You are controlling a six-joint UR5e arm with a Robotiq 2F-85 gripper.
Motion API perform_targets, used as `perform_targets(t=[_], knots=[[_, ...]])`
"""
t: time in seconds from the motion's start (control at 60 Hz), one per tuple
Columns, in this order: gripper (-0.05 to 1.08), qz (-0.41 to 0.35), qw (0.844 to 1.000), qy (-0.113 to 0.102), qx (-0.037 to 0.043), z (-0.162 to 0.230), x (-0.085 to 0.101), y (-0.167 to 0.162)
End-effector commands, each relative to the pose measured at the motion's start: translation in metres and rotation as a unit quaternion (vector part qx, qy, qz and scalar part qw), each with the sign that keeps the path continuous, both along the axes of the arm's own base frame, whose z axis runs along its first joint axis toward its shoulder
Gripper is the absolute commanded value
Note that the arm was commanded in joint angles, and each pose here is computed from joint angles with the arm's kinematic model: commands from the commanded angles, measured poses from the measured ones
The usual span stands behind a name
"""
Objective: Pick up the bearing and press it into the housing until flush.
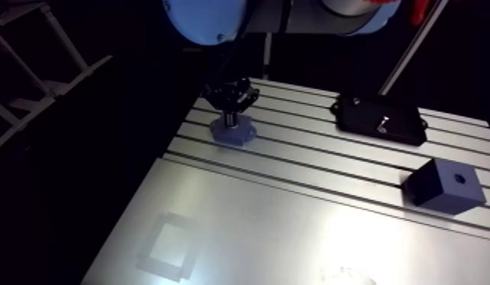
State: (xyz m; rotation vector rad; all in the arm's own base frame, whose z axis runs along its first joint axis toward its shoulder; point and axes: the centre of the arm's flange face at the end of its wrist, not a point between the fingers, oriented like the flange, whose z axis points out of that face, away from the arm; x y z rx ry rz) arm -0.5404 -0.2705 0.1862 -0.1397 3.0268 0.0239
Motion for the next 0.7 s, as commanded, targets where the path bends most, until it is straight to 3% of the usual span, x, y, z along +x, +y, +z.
perform_targets(t=[0.017, 0.7], knots=[[1.07, -0.001, 1.000, -0.002, 0.0009, -0.0028, -0.0002, 0.0007], [1.07, -0.001, 1.000, -0.005, 0.0022, -0.0053, 0.0002, 0.0011]])
